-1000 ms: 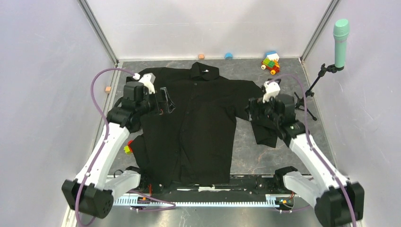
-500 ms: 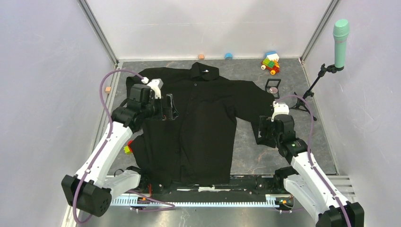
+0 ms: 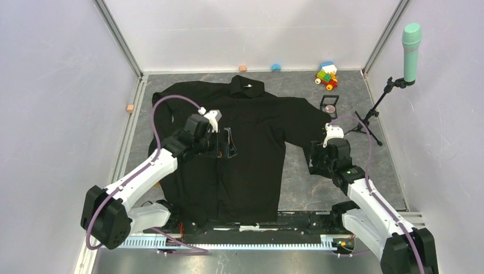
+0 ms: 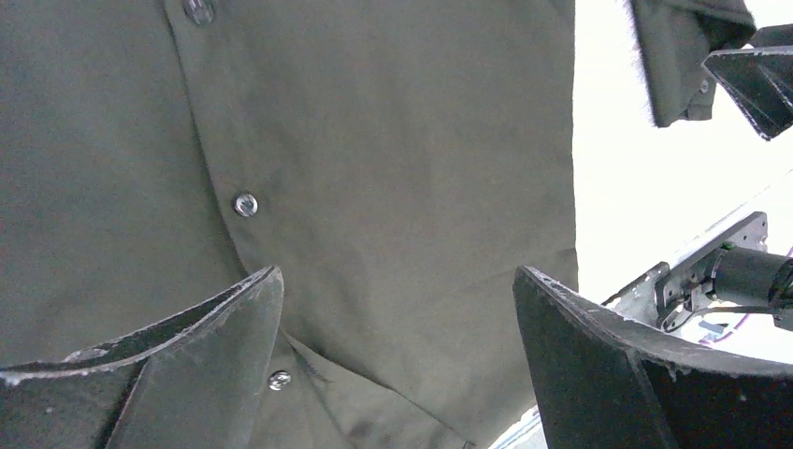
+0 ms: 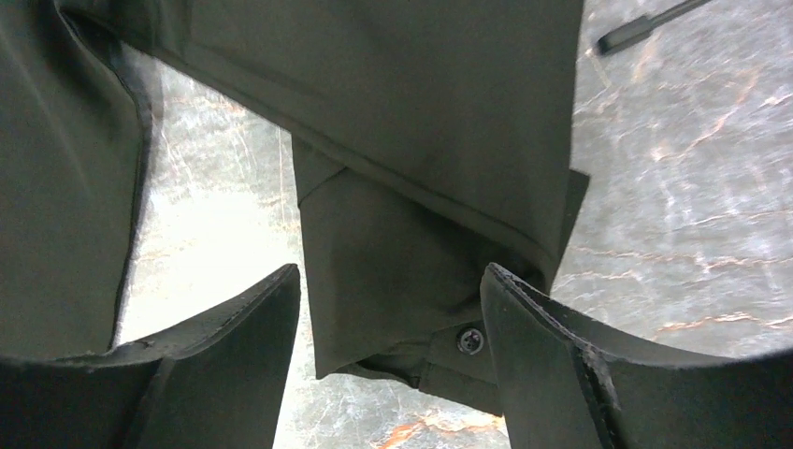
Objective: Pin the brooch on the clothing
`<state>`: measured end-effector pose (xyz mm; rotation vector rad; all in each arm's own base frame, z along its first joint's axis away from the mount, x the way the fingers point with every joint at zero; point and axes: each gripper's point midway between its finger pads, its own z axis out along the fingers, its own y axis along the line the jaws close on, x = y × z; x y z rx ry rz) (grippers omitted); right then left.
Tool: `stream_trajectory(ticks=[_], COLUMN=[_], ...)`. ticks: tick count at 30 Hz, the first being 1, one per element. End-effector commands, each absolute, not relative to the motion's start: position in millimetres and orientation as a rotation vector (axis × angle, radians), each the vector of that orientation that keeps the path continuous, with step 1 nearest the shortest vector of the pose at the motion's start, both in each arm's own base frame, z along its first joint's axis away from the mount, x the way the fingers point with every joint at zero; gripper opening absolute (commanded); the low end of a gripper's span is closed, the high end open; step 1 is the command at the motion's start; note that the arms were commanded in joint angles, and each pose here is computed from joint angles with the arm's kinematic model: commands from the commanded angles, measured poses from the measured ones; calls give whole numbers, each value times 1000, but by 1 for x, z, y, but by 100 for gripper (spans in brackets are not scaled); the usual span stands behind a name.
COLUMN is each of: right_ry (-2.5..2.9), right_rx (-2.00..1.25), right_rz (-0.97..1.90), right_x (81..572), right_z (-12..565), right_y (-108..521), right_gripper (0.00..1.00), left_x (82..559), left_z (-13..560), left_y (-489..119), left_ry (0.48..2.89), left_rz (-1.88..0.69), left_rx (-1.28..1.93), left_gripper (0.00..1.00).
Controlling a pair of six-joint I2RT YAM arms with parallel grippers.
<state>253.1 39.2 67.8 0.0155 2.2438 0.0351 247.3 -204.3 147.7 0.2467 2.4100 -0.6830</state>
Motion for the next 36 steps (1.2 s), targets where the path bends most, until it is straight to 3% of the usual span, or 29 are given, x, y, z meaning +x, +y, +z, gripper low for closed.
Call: stream_trajectory(ticks=[1,5,13,18,27,36], right_ry=[2232,2269,2394,2490,2543,2456], right_rx=[10,0,26,136,258,218], right_rz=[101,93,92,35,200,239], right_x=[258,256,237,209,179,195], right_z=[54,39,8,-7,-2,46], right_y=[49,49,48,36,53,58], right_gripper=[72,66,66,67,70,72], left_x=[253,247,231,217,179,155], left_z=[152,132,70,60,33,47], left_y=[-234,-235,-227,-224,-204,-187], left_ry=[2291,2298,2391,2319,2414,2439], left_rz=[-891,-918,-872,-928,-953,-951], left_rx=[105,96,173,206,53,-30], left_gripper=[98,98,99,99,98,99])
